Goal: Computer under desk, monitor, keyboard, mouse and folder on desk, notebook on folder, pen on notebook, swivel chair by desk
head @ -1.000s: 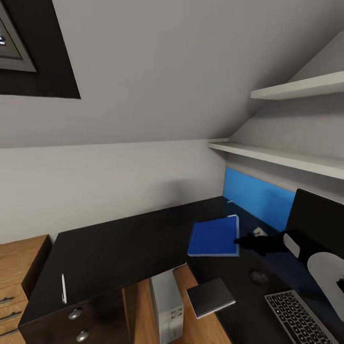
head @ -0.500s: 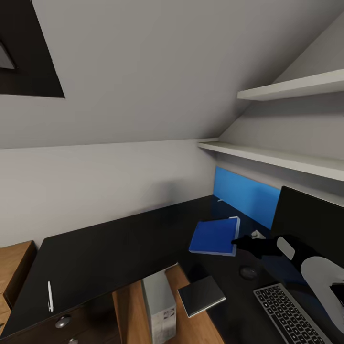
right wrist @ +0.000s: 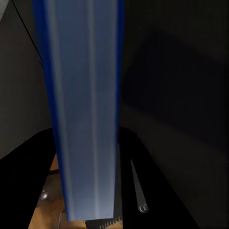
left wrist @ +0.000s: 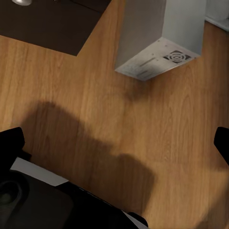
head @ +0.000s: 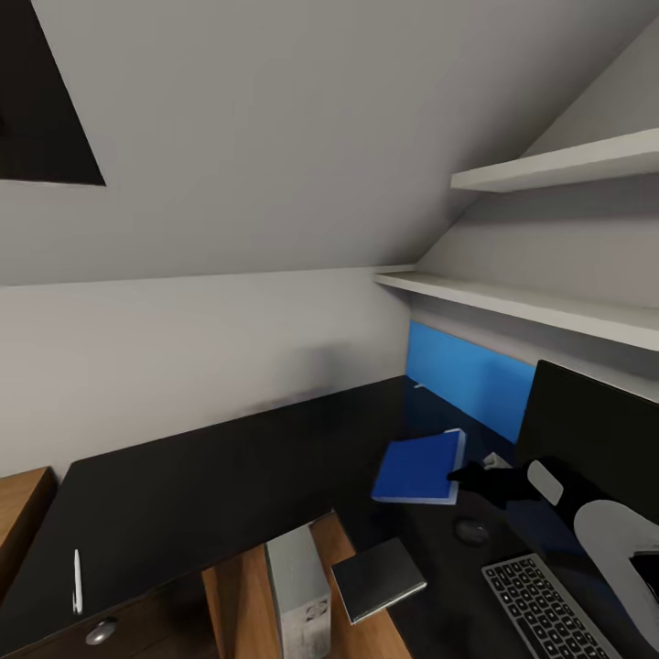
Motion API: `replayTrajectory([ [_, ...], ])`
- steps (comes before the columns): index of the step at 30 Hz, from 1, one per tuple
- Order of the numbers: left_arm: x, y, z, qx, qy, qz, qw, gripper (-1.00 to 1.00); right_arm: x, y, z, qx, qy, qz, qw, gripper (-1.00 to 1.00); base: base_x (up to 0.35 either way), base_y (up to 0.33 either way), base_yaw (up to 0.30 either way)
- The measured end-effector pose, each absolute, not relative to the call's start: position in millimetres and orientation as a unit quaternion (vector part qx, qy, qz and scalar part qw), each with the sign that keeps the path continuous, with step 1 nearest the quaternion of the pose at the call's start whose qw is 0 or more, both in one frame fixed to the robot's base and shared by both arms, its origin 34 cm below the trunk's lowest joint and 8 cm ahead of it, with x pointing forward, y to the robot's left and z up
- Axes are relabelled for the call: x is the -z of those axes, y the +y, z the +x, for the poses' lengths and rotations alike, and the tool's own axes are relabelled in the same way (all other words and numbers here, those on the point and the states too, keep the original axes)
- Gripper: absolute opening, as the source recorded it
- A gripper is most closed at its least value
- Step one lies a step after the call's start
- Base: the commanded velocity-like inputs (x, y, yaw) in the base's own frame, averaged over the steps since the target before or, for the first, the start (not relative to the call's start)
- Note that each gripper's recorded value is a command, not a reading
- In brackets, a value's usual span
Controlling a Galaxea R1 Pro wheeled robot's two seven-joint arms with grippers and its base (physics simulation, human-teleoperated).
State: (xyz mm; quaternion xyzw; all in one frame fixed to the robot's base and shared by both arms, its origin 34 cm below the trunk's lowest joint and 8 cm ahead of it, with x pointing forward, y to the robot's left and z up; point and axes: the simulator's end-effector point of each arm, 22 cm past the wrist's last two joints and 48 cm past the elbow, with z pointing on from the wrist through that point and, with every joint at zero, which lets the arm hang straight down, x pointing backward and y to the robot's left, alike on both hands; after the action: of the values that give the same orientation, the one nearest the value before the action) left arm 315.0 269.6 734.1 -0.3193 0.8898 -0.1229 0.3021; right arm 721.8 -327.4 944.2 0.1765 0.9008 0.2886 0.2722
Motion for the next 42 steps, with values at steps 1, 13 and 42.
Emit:
replayTrajectory([
  [1,-734.0,269.7,314.9,0.123,0.890,-0.319,0.302,1.00,-944.1,-327.9,721.9,-0.288,0.901,0.177,0.272,-1.00,0.002,-0.002,-0.071],
  [13,-733.0,270.7,313.7,0.122,0.890,-0.320,0.301,1.00,-945.7,-329.9,722.9,-0.283,0.902,0.179,0.274,-1.00,0.135,0.117,-0.075],
  [42,-671.7,266.4,186.2,0.071,0.864,-0.390,0.310,1.00,-977.2,-302.6,740.0,-0.310,0.891,0.135,0.304,-1.00,0.048,0.015,-0.186],
])
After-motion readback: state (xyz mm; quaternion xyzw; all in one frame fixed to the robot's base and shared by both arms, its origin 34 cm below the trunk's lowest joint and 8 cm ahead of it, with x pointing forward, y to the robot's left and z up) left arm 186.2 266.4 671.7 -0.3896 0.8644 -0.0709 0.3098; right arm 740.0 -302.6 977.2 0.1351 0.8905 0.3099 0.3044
